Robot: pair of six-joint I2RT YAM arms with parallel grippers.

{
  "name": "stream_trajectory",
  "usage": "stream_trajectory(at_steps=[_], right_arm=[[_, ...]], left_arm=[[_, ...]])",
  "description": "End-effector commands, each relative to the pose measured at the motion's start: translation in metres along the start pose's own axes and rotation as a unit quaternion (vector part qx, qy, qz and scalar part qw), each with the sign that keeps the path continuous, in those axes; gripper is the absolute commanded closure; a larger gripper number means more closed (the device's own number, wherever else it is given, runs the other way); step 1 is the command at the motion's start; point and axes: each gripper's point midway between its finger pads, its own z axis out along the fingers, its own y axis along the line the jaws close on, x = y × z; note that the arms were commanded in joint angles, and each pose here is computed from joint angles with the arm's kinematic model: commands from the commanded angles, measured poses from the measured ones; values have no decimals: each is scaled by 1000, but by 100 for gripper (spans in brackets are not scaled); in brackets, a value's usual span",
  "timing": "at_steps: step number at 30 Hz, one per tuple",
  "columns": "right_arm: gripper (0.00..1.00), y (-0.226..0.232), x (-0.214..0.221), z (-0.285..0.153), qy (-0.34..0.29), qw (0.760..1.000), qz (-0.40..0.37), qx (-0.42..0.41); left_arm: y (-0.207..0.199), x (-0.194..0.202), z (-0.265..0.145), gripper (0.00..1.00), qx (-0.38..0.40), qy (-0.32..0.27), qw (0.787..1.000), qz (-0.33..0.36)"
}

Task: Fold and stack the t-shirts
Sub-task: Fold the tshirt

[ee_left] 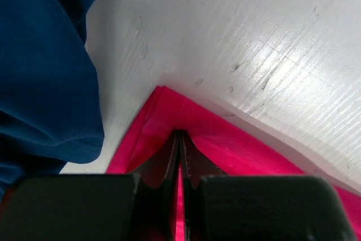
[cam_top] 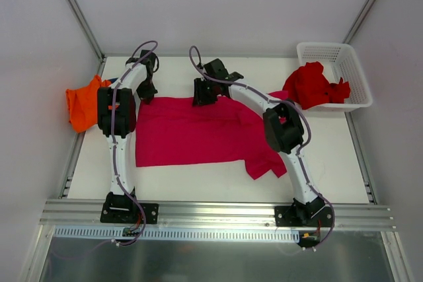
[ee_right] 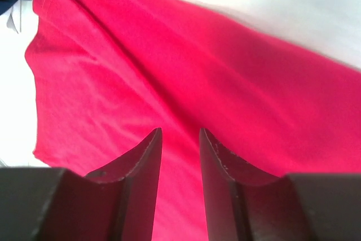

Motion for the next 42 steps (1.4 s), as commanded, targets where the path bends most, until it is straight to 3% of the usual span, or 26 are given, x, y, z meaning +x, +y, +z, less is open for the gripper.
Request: stream_trajectory(at_steps=[1,10,34,42], right_arm=[[63,25,-17,19,-18,997,19,-73],[63,27,-6,55,-12,991,67,-112],[62,60,6,40,2,987,61,-149],[71,66,36,41,22,988,46,-145]], left_arm=[[4,7,8,100,-3,23,1000,3],[6,4,3,100,-1,19,1000,3],[8,7,4,100,-4,22,1000,6],[8,9,4,100,-4,24,1000,7]])
